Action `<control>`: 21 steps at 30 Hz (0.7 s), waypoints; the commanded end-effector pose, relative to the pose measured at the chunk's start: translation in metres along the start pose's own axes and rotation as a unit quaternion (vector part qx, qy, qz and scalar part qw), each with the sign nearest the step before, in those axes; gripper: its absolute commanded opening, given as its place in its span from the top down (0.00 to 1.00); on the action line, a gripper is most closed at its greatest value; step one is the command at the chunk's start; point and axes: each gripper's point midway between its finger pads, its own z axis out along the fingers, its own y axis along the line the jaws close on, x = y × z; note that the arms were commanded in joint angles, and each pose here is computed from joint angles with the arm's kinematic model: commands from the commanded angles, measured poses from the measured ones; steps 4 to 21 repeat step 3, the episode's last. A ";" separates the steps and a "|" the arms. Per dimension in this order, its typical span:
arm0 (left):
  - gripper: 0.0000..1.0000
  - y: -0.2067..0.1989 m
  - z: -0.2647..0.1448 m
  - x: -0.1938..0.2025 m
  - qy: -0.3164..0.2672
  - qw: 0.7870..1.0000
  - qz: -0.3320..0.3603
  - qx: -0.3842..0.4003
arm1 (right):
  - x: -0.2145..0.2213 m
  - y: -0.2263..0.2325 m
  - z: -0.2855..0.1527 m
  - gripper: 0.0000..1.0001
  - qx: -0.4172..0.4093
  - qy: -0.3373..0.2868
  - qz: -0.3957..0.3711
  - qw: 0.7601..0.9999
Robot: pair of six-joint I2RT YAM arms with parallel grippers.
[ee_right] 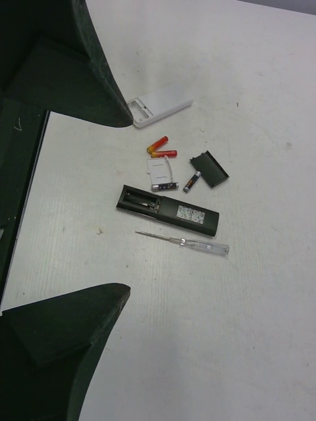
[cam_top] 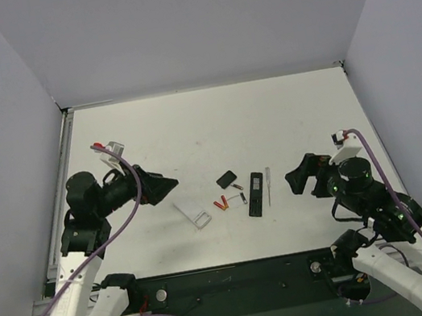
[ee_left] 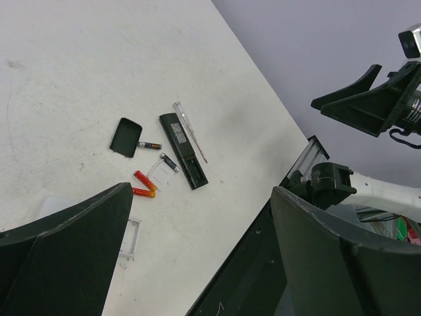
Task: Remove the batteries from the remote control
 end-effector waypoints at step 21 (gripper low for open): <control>0.03 -0.006 -0.001 -0.010 -0.022 0.999 0.027 0.010 | -0.019 0.007 0.000 0.00 0.002 -0.022 0.003 1.000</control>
